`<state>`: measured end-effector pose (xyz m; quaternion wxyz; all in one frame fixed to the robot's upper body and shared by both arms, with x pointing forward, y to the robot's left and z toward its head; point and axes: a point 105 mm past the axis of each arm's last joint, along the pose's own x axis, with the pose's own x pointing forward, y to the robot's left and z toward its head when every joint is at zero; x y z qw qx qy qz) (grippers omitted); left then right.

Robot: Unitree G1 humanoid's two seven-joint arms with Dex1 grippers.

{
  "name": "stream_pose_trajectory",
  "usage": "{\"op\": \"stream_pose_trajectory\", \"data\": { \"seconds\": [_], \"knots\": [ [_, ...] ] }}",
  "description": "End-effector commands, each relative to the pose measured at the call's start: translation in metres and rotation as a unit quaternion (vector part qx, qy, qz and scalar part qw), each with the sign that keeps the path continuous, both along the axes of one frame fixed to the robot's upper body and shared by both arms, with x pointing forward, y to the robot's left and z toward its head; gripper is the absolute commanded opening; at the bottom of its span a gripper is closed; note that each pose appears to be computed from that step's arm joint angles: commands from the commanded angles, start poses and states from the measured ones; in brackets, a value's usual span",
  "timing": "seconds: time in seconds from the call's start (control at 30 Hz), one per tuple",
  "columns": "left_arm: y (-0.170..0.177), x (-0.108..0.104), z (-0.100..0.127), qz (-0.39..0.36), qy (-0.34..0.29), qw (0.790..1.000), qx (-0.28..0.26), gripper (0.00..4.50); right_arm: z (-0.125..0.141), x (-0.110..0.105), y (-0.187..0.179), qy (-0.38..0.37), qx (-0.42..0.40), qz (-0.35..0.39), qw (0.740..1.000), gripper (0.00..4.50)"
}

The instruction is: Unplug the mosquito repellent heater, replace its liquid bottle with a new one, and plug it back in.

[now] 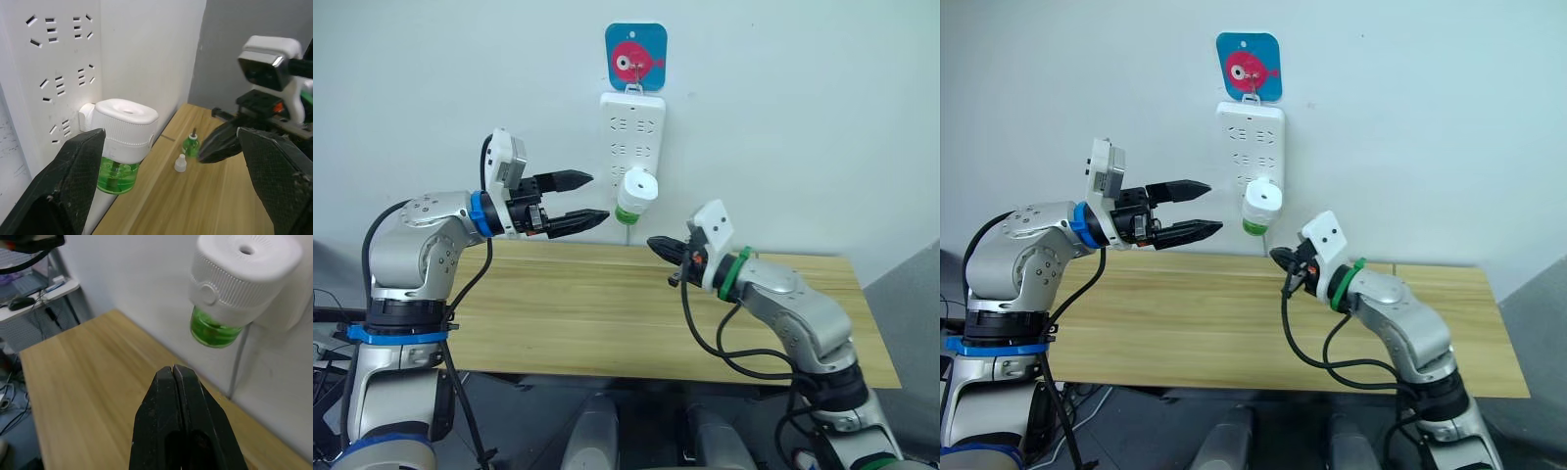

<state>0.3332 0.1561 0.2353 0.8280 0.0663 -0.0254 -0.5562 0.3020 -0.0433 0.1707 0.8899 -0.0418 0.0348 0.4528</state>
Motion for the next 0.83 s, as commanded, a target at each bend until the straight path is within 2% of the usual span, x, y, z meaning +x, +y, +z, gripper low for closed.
{"op": "stream_pose_trajectory", "data": {
  "seconds": [0.03, 0.07, 0.17, 0.33, 0.4, 0.5, 0.53, 0.7, 0.83],
  "knots": [
    [0.018, 0.004, 0.003, 0.035, -0.016, 0.999, 0.028, 4.50, 0.031, -0.016, -0.029, -0.049, -0.004, 0.014, 0.999, 0.02],
    [0.025, 0.007, 0.003, 0.053, -0.014, 0.998, 0.030, 4.50, 0.036, -0.016, -0.042, -0.055, -0.010, 0.007, 0.998, 0.02],
    [0.057, 0.016, -0.004, 0.122, 0.002, 0.991, 0.058, 4.50, 0.048, -0.008, -0.098, -0.074, -0.050, -0.058, 0.994, 0.61],
    [0.099, 0.018, -0.012, 0.195, -0.016, 0.975, 0.101, 4.50, 0.054, -0.013, -0.158, -0.076, -0.105, -0.089, 0.988, 2.44],
    [0.126, 0.018, -0.018, 0.240, -0.016, 0.964, 0.115, 4.50, 0.045, -0.011, -0.193, -0.074, -0.159, -0.123, 0.977, 3.17],
    [0.143, 0.016, -0.025, 0.265, -0.008, 0.957, 0.114, 4.50, 0.037, -0.010, -0.220, -0.067, -0.173, -0.146, 0.972, 4.32],
    [0.144, 0.014, -0.027, 0.264, -0.006, 0.958, 0.115, 4.50, 0.035, -0.010, -0.225, -0.068, -0.177, -0.147, 0.971, 4.45],
    [0.139, 0.010, -0.029, 0.257, -0.011, 0.961, 0.105, 4.50, 0.022, -0.010, -0.233, -0.058, -0.161, -0.152, 0.973, 4.45],
    [0.138, 0.007, -0.030, 0.253, -0.004, 0.963, 0.097, 4.50, 0.022, -0.007, -0.234, -0.063, -0.153, -0.164, 0.972, 4.45]
  ]
}}
